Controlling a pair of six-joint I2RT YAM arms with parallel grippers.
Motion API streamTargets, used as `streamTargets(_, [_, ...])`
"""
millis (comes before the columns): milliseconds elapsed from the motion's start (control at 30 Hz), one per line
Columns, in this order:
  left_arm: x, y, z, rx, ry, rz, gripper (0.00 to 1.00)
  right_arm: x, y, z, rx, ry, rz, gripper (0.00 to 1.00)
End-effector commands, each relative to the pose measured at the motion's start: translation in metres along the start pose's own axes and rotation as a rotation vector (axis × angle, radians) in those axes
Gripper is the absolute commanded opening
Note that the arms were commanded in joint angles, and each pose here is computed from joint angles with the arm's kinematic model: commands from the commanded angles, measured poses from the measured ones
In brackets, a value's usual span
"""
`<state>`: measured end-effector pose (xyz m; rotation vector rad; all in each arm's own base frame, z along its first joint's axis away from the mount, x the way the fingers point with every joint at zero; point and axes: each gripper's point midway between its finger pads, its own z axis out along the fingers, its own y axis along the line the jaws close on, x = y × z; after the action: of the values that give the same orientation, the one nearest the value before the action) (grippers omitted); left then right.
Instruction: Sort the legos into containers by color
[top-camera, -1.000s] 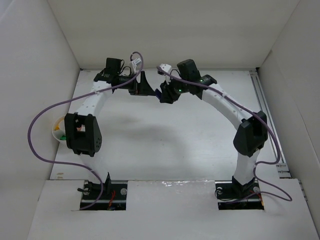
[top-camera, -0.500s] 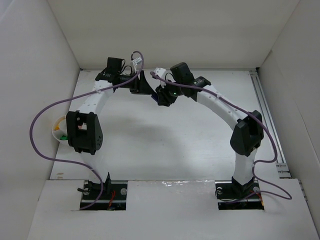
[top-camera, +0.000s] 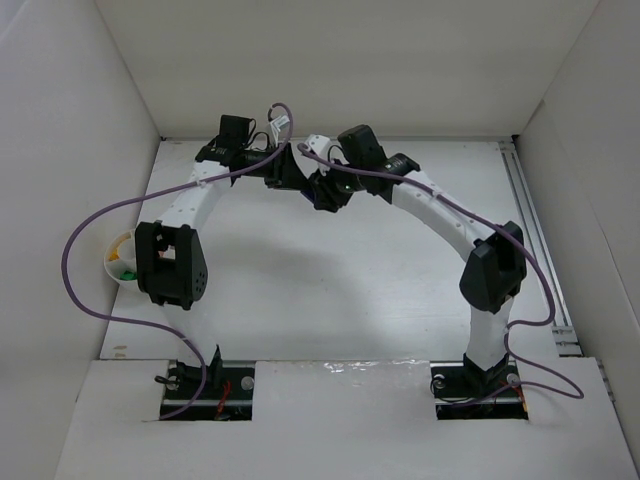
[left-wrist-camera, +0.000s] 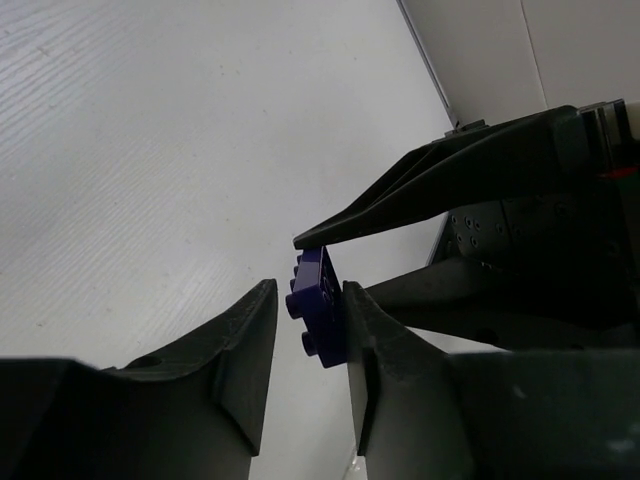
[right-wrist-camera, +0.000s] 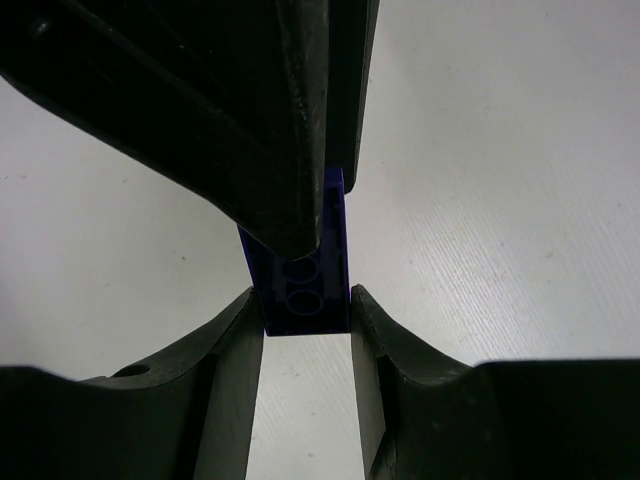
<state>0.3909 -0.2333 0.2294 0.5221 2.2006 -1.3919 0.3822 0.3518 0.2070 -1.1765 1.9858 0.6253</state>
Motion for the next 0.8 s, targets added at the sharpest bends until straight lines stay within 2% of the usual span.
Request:
streamTargets(0, [-0.009,-0.011,-0.001,0.036,-0.017,0.041,0.28,-0.032,-0.001,-0.004,0.03,-0.085,-0.03,0.12])
streamTargets(200, [-0.007,-0.007,0.0,0.024,-0.015,0.033,0.15,-0.038,-0.009,-0.004,0.075,-0.116,-0.018,0.13])
streamTargets(267, [-0.008,-0.007,-0.002,0.002,-0.02,0.034,0.07,-0.041,-0.008,-0.007,0.078,-0.128,-0.022,0.15])
streamTargets(333, [-0.009,-0.002,-0.002,-0.027,-0.026,0.034,0.04,-0.044,-0.007,-0.01,0.081,-0.145,-0.016,0.24])
streamTargets(367, [-0.011,-0.004,-0.004,-0.038,-0.034,0.043,0.03,-0.045,-0.007,-0.013,0.083,-0.153,-0.019,0.33])
streamTargets(433, [-0.011,0.002,-0.005,-0.07,-0.036,0.035,0.0,-0.053,-0.008,-0.018,0.099,-0.186,-0.02,0.44])
streamTargets(467, [-0.011,0.004,-0.005,-0.082,-0.038,0.034,0.0,-0.05,-0.006,-0.021,0.099,-0.186,-0.02,0.59])
streamTargets(533, [-0.011,0.011,-0.005,-0.125,-0.041,0.025,0.0,-0.055,-0.007,-0.025,0.114,-0.218,-0.017,0.72])
streamTargets(700, [-0.01,0.02,-0.012,-0.209,-0.046,0.044,0.0,-0.059,-0.001,-0.06,0.11,-0.313,0.0,0.89])
streamTargets(767, [-0.017,0.027,-0.026,-0.271,-0.076,0.052,0.0,-0.057,-0.011,-0.077,0.102,-0.357,0.024,0.92])
